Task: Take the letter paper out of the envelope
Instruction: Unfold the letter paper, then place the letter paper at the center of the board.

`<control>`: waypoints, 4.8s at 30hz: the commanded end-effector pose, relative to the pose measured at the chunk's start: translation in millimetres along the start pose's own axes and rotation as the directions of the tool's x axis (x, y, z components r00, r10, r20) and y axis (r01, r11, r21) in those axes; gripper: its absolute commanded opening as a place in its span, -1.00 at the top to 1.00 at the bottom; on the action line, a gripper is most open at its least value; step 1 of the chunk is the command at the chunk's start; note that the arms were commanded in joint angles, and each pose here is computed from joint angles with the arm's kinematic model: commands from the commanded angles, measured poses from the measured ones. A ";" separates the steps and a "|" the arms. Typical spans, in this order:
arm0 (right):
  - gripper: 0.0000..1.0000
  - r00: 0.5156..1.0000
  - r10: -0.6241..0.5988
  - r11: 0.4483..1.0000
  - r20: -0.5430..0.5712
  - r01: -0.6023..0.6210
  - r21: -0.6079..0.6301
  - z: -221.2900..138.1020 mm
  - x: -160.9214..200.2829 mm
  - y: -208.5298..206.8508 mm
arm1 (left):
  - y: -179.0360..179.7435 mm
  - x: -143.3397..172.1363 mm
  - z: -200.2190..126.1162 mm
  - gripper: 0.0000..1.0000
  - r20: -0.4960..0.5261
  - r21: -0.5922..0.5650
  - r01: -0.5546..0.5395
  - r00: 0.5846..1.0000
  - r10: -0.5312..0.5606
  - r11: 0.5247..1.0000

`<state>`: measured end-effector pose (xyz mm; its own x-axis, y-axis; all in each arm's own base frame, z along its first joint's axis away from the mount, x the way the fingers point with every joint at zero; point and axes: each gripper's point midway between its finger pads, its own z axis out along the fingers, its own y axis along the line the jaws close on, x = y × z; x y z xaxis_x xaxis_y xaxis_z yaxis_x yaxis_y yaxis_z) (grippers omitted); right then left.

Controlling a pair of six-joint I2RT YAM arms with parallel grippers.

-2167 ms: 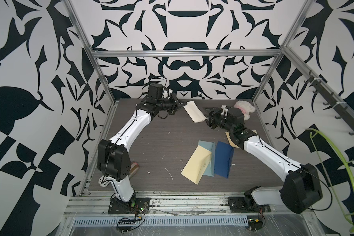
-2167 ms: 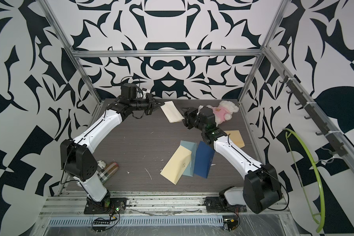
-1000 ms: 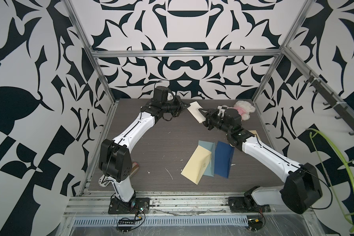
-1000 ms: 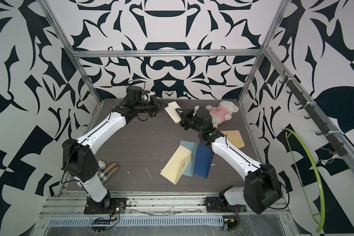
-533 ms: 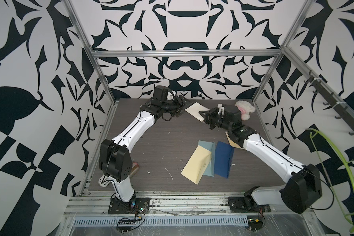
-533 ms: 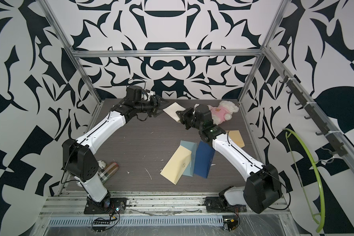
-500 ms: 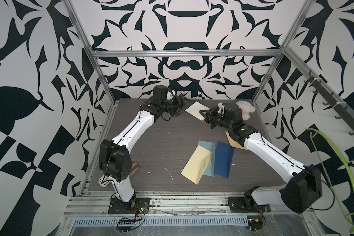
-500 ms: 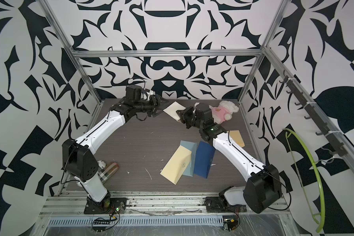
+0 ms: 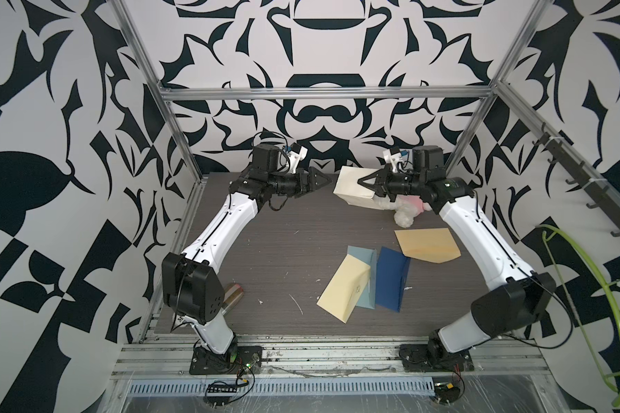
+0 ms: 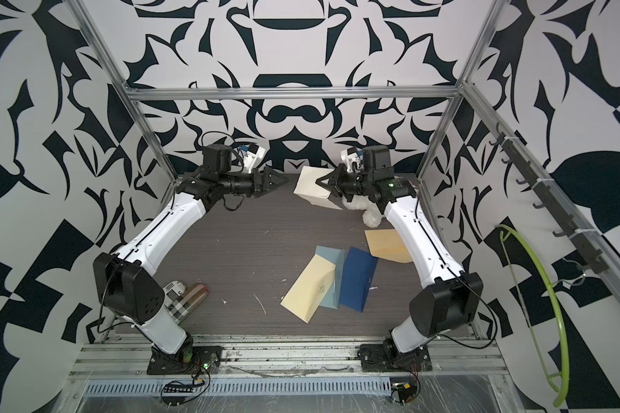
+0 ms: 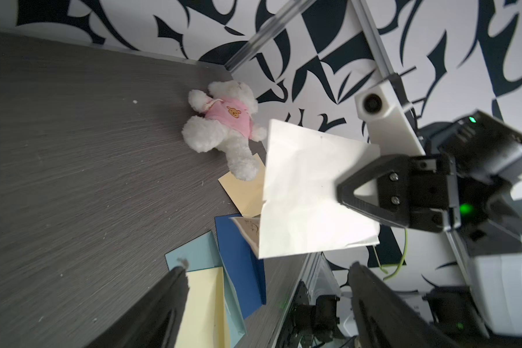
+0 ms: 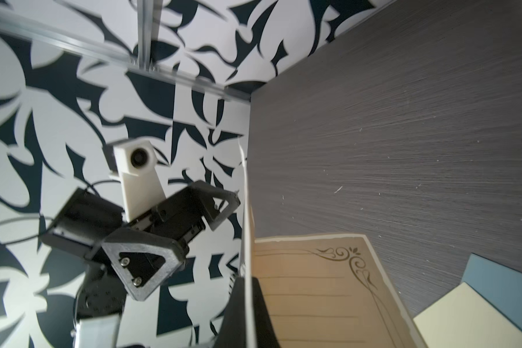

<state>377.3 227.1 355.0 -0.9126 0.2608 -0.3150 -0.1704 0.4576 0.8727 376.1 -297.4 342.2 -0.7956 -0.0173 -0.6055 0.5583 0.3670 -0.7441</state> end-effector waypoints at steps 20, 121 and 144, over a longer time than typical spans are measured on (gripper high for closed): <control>1.00 0.968 -0.184 0.954 -0.169 0.135 -0.267 0.6 21.4 46.7 | -55.8 35.4 1.7 -0.40 -0.097 0.312 -0.085 0.988 0.121 0.946; 0.28 0.971 -0.232 0.795 0.056 0.156 0.587 -28.4 36.7 -81.6 | 185.3 116.9 -232.4 1.00 0.670 -0.736 0.544 0.669 -0.320 -0.402; 0.36 0.979 -0.201 0.805 0.025 0.151 0.574 -17.7 63.4 -83.4 | 316.9 170.6 -228.5 1.00 0.857 -0.473 0.620 0.158 -0.491 -0.625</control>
<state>330.8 192.1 253.0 -0.8744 0.1633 -0.4569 -0.0542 0.9029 0.4264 354.7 29.1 82.9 -0.2056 -0.9780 -0.0344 -0.9387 0.1872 0.2897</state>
